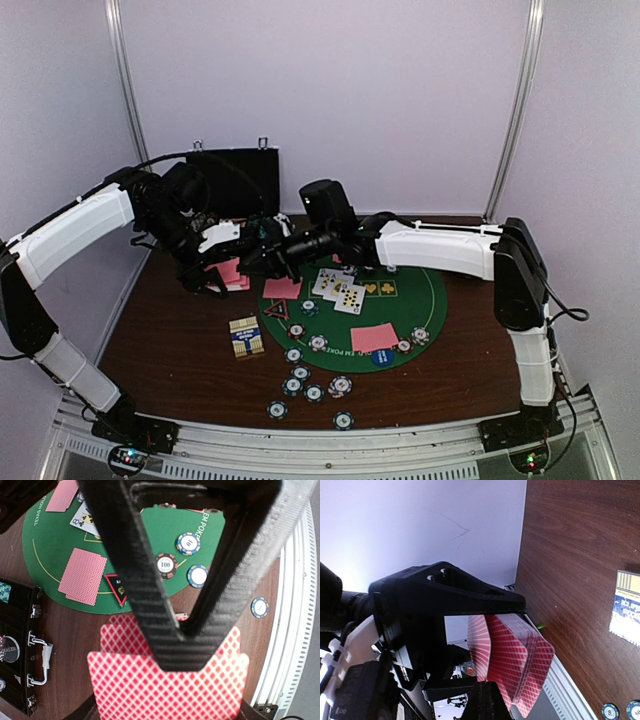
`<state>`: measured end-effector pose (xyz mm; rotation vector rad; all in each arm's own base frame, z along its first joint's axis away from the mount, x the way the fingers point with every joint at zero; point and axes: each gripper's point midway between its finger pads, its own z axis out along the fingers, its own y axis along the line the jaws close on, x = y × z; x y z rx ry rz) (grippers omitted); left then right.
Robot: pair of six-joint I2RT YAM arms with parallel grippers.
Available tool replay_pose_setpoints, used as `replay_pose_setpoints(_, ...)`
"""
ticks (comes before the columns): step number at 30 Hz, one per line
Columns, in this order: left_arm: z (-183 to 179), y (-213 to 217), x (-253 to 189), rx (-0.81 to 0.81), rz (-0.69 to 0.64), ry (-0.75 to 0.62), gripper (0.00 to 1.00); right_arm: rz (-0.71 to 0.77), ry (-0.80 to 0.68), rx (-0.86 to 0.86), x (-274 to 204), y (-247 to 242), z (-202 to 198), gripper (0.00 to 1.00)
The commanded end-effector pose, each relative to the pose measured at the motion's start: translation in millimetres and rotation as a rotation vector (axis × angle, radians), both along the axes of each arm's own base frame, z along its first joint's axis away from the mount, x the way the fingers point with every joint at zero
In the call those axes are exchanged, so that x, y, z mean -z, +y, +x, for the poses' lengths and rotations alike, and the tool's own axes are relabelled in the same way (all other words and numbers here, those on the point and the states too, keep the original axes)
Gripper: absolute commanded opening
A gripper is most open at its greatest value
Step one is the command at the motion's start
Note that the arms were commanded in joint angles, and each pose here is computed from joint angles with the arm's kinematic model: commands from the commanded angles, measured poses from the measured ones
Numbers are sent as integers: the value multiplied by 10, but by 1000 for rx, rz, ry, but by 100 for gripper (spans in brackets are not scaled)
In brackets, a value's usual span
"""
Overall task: Distribute texas hold em gaming equipment
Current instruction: Pick up the poker card from the face-down deck piles.
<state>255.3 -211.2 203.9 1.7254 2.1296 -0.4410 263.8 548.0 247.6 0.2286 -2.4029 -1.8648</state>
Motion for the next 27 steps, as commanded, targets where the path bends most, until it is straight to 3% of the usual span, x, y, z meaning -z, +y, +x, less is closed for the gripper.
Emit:
replay_pose_setpoints(1, 21, 2, -145, 15, -21, -52, 0, 78, -4, 11, -140, 54, 38, 0)
replay_pose_setpoints(27, 58, -2, -121, 17, -11, -52, 0, 82, 6, 79, -135, -358, 109, 0)
